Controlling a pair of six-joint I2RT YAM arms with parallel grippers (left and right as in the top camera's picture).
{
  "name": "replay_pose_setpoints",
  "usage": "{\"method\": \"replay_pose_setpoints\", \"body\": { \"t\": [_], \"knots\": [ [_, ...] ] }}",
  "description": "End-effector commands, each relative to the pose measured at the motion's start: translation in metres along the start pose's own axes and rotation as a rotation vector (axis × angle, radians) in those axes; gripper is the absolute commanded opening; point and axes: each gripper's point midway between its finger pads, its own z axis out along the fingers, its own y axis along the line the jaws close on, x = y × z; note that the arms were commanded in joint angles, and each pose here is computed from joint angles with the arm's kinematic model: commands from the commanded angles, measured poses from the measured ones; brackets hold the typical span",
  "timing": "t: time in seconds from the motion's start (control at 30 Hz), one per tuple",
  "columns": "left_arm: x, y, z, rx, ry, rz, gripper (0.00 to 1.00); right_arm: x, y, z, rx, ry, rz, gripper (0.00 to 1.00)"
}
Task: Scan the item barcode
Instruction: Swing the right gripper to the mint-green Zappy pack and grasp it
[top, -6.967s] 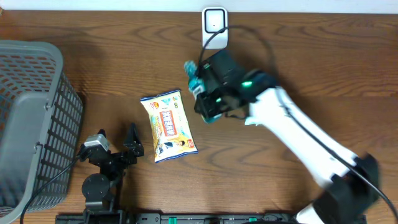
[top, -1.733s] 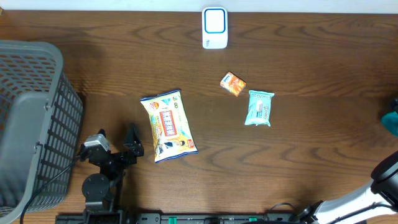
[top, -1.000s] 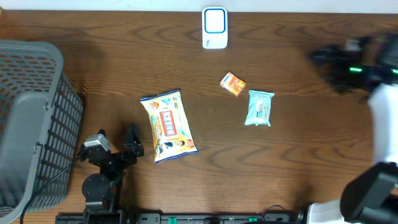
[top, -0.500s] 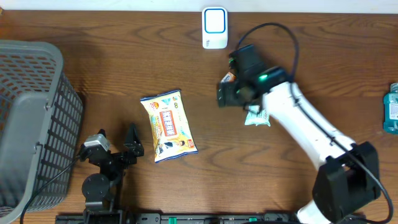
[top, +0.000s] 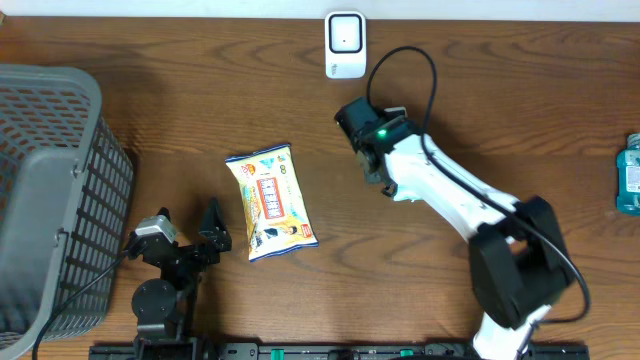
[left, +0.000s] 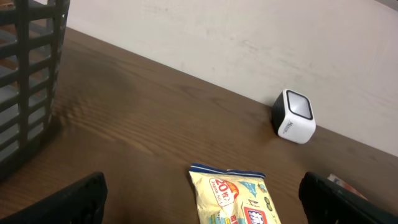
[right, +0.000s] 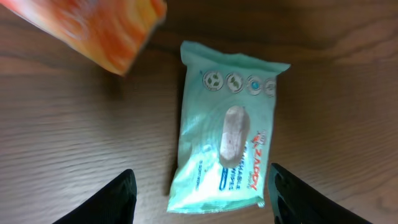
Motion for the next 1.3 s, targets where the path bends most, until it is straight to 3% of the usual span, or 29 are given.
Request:
{"method": "replay_pose_setpoints", "body": {
  "t": [0.0, 0.37, 0.53, 0.7, 0.73, 0.87, 1.03, 1.27],
  "knots": [
    [0.014, 0.005, 0.001, -0.010, 0.042, 0.001, 0.97, 0.007, -0.005, 0.022, 0.091, 0.024, -0.009, 0.62],
    [0.014, 0.005, 0.001, -0.010, 0.042, 0.001, 0.97, 0.032, 0.002, 0.063, 0.155, 0.123, -0.040, 0.56],
    [0.014, 0.005, 0.001, -0.010, 0.042, 0.001, 0.97, 0.044, 0.001, 0.085, 0.191, 0.171, -0.021, 0.65],
    [0.014, 0.005, 0.001, -0.010, 0.042, 0.001, 0.97, 0.055, -0.003, 0.101, 0.192, 0.235, -0.009, 0.36],
    [0.014, 0.005, 0.001, -0.010, 0.042, 0.001, 0.97, 0.057, -0.003, 0.102, 0.184, 0.245, -0.003, 0.25],
    [0.014, 0.005, 0.001, -0.010, 0.042, 0.001, 0.97, 0.058, -0.004, 0.104, 0.179, 0.258, 0.003, 0.06],
    [0.014, 0.005, 0.001, -0.010, 0.042, 0.001, 0.97, 0.061, 0.021, 0.098, 0.029, 0.322, -0.023, 0.01],
    [0.014, 0.005, 0.001, -0.010, 0.042, 0.001, 0.97, 0.019, 0.083, 0.013, -0.495, 0.399, -0.114, 0.01]
  ]
}}
